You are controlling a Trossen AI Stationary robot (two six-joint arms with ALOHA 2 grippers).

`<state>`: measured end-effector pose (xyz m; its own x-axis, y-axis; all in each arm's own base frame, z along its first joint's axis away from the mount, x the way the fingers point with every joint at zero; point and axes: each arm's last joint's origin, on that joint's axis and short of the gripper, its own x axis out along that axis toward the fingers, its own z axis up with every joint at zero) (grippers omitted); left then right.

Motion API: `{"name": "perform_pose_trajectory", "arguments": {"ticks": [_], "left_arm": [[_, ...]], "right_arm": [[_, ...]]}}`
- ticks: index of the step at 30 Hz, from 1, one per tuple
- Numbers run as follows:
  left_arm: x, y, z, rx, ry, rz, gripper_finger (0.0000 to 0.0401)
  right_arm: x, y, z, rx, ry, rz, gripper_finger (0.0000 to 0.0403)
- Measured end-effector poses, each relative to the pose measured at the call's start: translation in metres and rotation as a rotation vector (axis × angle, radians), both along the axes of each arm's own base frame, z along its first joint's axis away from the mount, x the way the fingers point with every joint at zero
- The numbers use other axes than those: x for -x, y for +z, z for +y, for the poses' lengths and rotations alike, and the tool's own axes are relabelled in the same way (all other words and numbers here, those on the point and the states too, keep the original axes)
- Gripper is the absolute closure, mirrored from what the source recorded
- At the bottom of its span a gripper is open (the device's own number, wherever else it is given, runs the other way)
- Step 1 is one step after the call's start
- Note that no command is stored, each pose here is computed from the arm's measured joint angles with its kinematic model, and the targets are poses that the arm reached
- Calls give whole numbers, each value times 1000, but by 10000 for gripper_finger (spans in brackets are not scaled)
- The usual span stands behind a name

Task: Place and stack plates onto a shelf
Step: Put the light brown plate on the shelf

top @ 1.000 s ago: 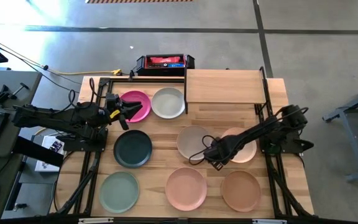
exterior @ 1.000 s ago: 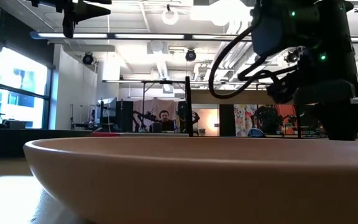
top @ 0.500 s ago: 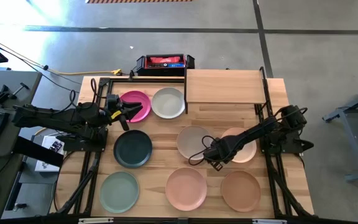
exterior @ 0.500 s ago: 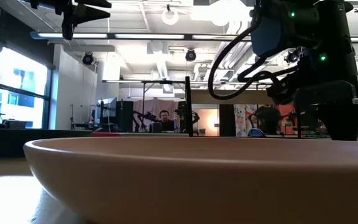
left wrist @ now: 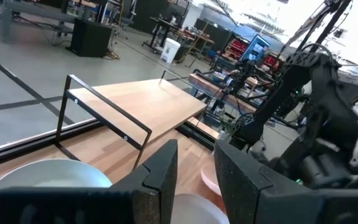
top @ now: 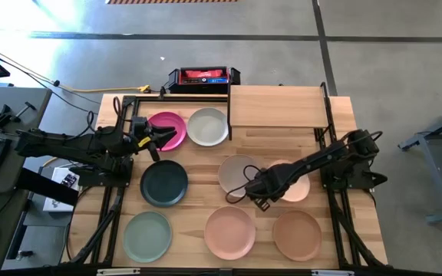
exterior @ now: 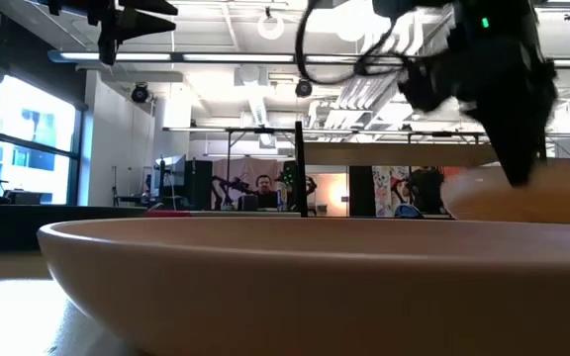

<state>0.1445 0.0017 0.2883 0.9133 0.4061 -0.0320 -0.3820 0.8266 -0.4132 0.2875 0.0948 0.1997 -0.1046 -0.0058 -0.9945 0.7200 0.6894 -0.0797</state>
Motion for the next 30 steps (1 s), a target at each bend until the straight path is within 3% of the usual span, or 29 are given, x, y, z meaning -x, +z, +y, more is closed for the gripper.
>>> {"name": "perform_pose_trajectory", "arguments": {"ticks": [9,17,30], "left_arm": [[0,-3,0,-3,0,30,307],[0,-4,0,-4,0,44,307],[1,-12,0,-12,0,132,307]], "right_arm": [[-4,72,-1,101,19,22,402],[-10,121,-4,136,62,-124,403],[-19,146,-33,236,202,-208,403]]}}
